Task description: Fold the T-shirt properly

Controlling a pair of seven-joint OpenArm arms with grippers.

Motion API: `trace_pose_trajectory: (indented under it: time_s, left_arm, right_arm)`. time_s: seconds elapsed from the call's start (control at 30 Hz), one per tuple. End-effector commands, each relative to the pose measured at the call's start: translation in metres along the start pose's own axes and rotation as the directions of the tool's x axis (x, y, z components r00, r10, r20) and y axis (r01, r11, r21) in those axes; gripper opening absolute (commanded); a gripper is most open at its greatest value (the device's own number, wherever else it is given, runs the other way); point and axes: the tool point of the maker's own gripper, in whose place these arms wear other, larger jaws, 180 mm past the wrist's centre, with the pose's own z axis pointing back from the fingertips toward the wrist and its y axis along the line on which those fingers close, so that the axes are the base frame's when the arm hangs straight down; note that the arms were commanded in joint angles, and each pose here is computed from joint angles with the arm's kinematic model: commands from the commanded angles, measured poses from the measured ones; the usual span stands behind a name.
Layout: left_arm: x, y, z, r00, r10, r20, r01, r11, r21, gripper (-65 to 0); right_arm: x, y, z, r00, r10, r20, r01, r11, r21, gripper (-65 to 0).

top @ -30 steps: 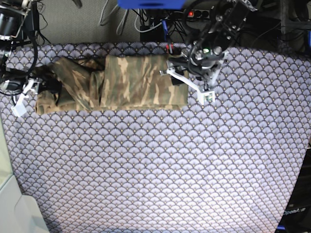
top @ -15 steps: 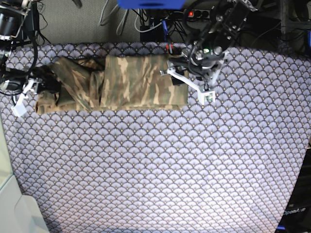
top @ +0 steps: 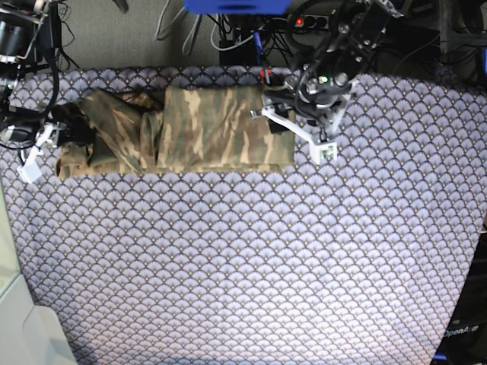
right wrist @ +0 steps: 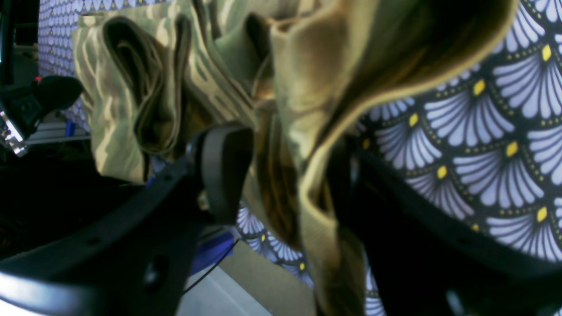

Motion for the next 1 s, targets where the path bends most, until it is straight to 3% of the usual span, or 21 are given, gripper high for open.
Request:
trace_pose_trajectory:
  time_s: [0.0,0.33,0.5,0.77,0.87,0.97]
  left_arm:
    - [0.008,-0.002,0.003,0.999,-0.006,0.032,0.006,1.0,-0.008,-27.9]
    - [0.006,-0.001,0.004,0.999,-0.006,0.032,0.006,1.0,-0.007,-27.9]
    - [0.005,0.0,0.004,1.0,-0.006,0.03,0.006,1.0,-0.004,-27.9]
    - [0.005,0.0,0.004,0.999,-0.007,0.031,0.008,1.0,-0.003,-27.9]
    - [0.005,0.0,0.004,0.999,-0.007,0.031,0.008,1.0,-0.003,-27.9]
    - [0.005,0.0,0.004,1.0,-0.008,0.03,0.008,1.0,-0.002,-27.9]
  right_arm:
    - [0.016,0.0,0.01,0.999,0.029,0.039,-0.029,1.0,-0.007,-37.6]
    - [0.015,0.0,0.01,0.999,0.03,0.036,-0.029,1.0,-0.007,-37.5]
    - [0.003,-0.017,0.007,0.998,0.037,-0.043,-0.041,0.994,-0.104,-37.5]
    - [-0.001,-0.016,0.002,0.998,0.03,-0.05,-0.035,0.994,-0.103,-38.2]
    - [0.0,-0.017,0.004,0.999,0.03,-0.043,-0.034,0.994,-0.106,-43.1]
    - [0.0,-0.017,0.004,0.999,0.031,-0.042,-0.035,0.994,-0.106,-55.2]
